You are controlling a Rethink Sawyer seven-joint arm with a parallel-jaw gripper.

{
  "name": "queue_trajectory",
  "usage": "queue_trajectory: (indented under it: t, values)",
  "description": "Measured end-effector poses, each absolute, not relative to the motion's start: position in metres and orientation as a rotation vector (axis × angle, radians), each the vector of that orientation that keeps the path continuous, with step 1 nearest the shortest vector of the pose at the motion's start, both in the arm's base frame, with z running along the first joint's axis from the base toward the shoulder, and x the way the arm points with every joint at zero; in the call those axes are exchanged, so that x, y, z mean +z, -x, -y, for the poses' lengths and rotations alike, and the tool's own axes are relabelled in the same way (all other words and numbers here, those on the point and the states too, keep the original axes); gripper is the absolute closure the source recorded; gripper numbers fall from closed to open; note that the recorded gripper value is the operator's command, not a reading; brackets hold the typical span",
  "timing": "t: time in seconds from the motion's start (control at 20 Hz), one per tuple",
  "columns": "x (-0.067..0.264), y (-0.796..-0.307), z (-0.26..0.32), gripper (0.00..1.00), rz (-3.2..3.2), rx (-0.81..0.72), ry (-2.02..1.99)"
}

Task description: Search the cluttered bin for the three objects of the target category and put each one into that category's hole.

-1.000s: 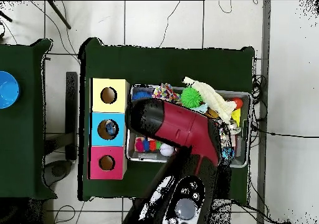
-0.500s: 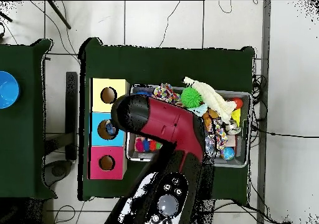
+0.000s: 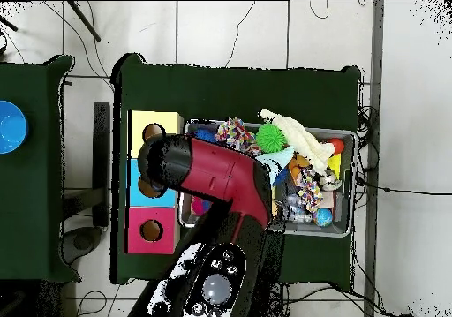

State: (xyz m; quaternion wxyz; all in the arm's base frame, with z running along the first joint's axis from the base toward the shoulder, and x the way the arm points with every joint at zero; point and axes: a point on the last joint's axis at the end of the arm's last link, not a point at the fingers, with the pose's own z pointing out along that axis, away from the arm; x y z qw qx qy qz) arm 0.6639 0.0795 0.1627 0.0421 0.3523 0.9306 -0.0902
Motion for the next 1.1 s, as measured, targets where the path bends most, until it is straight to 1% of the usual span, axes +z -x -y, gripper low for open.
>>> queue_trajectory:
  t: [0.4, 1.1]
  values:
    - [0.164, -0.66, -0.108, 1.0, -2.844, -0.253, -1.137]
    - [0.173, -0.65, -0.175, 1.0, -2.752, -0.199, -1.289]
